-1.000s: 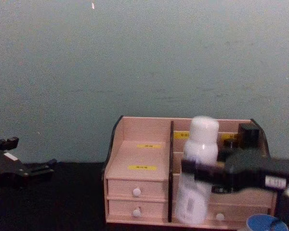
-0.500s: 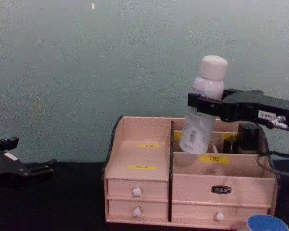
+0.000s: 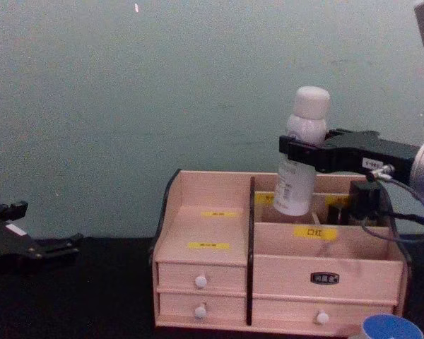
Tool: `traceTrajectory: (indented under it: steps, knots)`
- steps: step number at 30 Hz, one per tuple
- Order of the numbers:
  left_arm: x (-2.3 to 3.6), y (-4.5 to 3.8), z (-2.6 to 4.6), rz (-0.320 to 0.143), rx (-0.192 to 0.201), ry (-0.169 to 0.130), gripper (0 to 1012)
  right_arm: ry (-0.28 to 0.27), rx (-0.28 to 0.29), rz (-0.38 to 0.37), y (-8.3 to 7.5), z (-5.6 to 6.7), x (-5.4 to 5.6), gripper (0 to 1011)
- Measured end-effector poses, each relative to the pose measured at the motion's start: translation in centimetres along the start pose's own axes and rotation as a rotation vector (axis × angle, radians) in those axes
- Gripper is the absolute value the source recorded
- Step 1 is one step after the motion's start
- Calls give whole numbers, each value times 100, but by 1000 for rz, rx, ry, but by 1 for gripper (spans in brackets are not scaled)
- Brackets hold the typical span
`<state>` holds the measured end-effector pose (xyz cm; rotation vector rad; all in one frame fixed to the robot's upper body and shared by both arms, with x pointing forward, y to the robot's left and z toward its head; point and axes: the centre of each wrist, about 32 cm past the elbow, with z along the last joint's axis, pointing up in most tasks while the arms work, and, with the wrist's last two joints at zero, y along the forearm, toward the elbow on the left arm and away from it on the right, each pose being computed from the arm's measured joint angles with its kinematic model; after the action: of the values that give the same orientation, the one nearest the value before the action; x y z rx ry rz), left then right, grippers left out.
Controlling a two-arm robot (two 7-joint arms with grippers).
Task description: Pick up the facial cleanser and watermelon frost from the table and place them into the tiered storage box.
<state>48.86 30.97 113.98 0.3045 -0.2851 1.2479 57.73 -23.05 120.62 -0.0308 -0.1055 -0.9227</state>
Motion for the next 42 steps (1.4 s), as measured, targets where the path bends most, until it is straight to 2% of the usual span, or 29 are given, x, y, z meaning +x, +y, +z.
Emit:
traceTrajectory:
  steps: [8,22,42]
  knots:
    - [0,0,0,0,0,0,1001,-5,-10,-28,98,-48,63,594]
    - [0,0,0,0,0,0,1001,-12,-43,-33,148,-141,92,594]
    - [0,0,0,0,0,0,1001,-16,-143,-15,177,-319,80,593]
